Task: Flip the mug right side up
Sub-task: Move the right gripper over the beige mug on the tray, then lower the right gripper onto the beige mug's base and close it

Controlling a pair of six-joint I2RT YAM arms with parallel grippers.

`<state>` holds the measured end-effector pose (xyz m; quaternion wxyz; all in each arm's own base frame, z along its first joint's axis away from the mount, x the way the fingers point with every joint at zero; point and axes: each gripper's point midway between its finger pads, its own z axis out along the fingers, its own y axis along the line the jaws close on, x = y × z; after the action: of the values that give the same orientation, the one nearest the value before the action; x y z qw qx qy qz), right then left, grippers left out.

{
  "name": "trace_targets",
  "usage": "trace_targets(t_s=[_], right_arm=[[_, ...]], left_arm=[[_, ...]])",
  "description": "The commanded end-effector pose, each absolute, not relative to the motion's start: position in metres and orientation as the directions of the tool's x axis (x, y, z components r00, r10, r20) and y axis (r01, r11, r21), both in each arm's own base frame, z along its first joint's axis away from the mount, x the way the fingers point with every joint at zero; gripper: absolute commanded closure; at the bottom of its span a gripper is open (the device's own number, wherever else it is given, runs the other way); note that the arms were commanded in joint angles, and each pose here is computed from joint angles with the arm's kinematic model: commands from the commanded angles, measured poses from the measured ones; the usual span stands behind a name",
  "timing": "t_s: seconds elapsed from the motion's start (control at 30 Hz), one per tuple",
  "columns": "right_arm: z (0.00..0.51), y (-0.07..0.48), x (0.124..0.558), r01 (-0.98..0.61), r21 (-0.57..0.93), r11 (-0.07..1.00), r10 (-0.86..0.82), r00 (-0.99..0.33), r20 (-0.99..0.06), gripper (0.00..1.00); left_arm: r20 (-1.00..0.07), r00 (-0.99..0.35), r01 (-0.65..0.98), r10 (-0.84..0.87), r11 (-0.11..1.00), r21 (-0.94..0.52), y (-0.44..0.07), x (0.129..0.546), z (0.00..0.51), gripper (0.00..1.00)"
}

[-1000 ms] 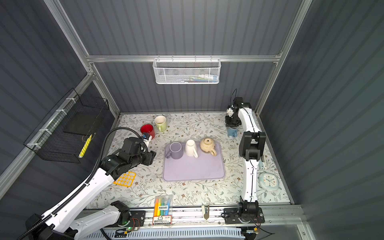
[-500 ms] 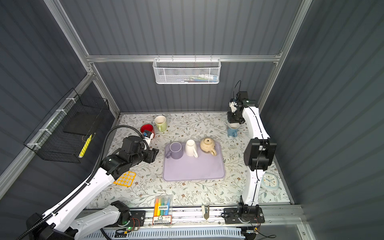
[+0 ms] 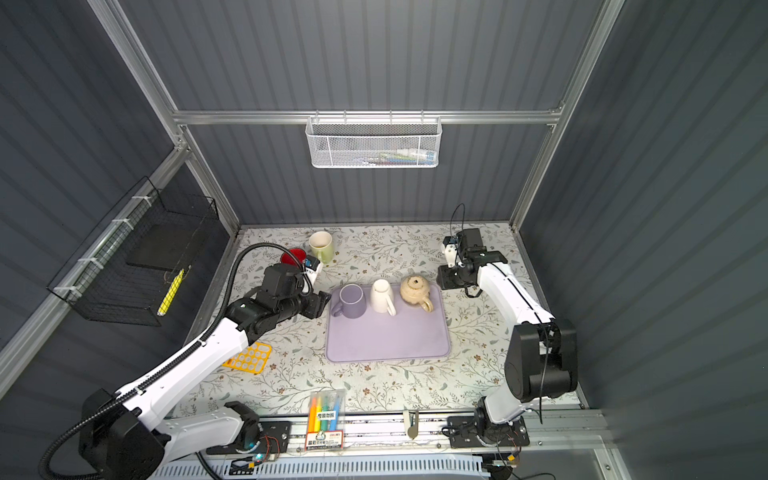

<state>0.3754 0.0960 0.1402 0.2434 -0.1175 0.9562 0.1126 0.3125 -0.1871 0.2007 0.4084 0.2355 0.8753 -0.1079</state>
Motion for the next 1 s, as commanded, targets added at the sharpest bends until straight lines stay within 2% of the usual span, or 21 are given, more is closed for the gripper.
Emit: trace_targets(t_s=[0.0,0.33,0.6,0.97], right_arm=[[0.140,0.120,0.370,-0.373,0.151,0.915,-0.243,-0.812,-0.530,0.51],[0.089,0.134,0.351,-0.438,0.054,0.897,-0.392,-0.848,-0.358,0.44],[0.076,0.133,0.348,-0.409,0.065,0.910,-0.367,-0.870,-0.330,0.44],[0.056,0.135,0.349,-0.381,0.084,0.921,-0.327,-0.870,-0.369,0.49]], left_arm=[[-0.813,-0.493,0.536,0.309,0.844,-0.005,-0.201,0.325,0.226,0.35],[-0.812,-0.494,0.547,0.311,0.837,-0.013,-0.208,0.330,0.229,0.35],[-0.806,-0.496,0.549,0.322,0.836,-0.004,-0.207,0.332,0.226,0.35],[-0.802,-0.503,0.547,0.321,0.837,-0.008,-0.209,0.334,0.220,0.35]])
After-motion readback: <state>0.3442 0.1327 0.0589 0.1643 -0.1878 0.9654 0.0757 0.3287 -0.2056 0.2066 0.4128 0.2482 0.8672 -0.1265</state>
